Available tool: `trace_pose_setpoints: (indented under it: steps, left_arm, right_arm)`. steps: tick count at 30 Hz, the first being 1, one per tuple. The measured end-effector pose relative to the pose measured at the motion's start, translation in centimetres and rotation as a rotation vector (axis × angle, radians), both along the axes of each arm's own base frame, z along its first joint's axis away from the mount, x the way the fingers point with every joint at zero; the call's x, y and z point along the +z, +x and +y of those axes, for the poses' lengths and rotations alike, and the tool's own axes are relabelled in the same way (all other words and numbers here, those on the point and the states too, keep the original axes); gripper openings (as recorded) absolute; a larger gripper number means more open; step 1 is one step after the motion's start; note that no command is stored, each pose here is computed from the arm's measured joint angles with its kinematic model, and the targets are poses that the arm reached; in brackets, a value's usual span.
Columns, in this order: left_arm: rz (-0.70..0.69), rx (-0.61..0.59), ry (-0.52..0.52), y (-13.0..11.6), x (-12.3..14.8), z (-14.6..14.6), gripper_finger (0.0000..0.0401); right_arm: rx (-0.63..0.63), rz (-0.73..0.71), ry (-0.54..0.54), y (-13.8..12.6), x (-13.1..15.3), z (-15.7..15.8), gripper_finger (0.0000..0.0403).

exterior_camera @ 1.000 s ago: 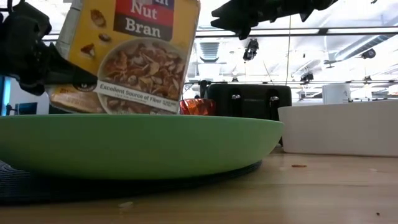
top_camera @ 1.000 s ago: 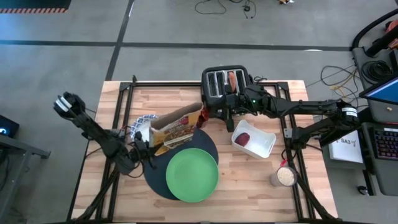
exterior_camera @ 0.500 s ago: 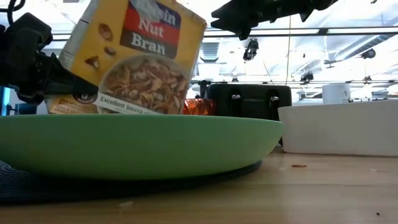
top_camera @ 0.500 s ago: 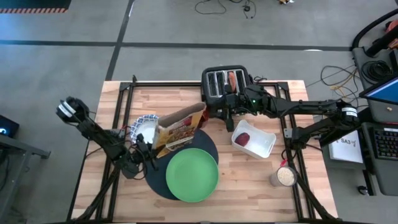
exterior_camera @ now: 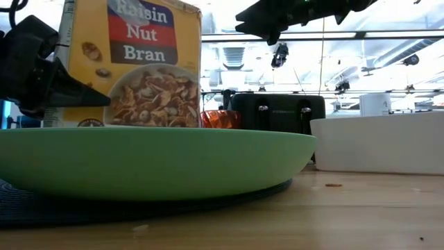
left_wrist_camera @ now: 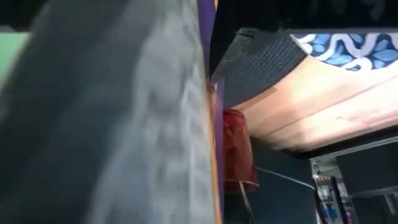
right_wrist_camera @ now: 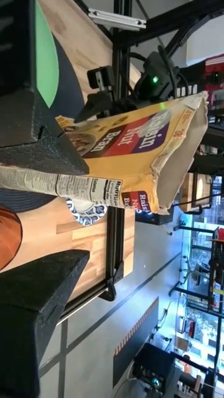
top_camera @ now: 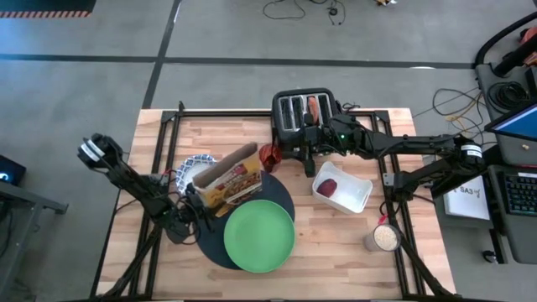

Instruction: Arrange a breakfast setting

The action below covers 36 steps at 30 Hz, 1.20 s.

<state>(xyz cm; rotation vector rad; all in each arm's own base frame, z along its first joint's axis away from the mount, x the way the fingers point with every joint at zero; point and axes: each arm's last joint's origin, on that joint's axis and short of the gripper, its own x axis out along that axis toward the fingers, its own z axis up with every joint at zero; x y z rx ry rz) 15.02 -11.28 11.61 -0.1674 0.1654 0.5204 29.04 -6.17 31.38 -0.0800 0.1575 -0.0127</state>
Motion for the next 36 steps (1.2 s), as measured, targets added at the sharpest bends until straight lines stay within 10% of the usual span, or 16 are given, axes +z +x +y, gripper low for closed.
trace_pose_setpoints:
  steps: [6,14,36]
  left_arm:
    - [0.014,-0.018,-0.005,0.3,-0.1,-0.4,0.0132]
    - [-0.004,0.007,0.005,0.4,0.1,-0.4,0.0012]
    - [-0.167,0.050,0.052,0.6,5.1,-0.8,0.0000]
  right_arm:
    - [0.000,0.000,0.000,0.0,0.0,0.0,0.0199]
    - [0.000,0.008,0.001,0.0,-0.2,0.0,0.0199]
    - [0.005,0.017,-0.025,0.0,-0.3,0.0,0.0199]
